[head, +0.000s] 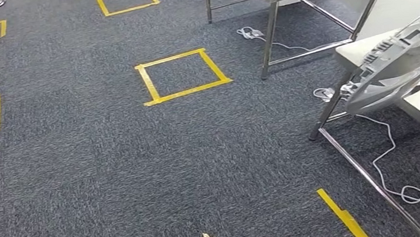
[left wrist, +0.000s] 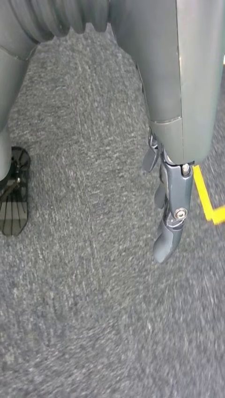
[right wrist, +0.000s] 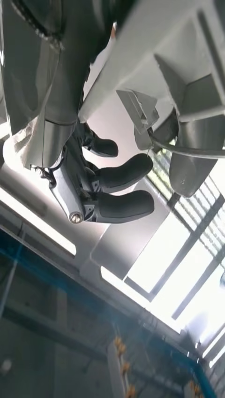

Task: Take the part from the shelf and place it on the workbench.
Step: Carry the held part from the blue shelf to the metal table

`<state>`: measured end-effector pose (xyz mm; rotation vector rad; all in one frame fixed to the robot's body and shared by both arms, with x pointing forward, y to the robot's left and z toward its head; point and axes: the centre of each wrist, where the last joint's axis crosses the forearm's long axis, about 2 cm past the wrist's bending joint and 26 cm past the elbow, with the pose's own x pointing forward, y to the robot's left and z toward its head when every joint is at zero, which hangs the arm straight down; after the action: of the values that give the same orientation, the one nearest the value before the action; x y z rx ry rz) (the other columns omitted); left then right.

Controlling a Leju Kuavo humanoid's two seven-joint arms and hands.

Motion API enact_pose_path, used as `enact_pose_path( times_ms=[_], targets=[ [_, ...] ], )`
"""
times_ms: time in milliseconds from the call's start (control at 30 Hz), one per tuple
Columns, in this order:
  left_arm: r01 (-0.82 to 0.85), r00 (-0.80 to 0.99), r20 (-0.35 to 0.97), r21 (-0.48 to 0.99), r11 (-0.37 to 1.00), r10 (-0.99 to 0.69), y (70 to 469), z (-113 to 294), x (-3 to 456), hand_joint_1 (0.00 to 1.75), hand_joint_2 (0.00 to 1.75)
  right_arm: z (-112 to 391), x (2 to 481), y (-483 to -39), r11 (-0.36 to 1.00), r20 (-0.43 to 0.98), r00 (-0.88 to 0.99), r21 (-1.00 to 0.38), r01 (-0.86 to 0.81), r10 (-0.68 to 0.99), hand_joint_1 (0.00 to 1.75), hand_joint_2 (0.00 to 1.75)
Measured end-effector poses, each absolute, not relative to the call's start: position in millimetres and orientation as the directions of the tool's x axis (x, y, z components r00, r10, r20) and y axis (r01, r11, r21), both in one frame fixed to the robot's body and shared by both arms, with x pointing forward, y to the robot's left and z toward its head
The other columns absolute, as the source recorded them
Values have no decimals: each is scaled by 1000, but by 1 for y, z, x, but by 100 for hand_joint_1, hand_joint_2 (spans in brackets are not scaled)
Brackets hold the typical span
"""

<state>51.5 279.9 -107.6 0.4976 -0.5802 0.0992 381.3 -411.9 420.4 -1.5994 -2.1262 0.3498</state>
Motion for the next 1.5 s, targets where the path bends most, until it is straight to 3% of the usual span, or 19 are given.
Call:
enact_pose_path(
  times_ms=[500,1500],
  targets=[
    [-227,836,547,424,877,-48,280,-108,51,0,175,416,380,-421,274,206,-197,-476,836,958,175,175],
    [-211,826,560,414,885,-65,285,-108,49,0,175,402,363,-482,182,238,-60,-532,827,969,175,175]
  ],
)
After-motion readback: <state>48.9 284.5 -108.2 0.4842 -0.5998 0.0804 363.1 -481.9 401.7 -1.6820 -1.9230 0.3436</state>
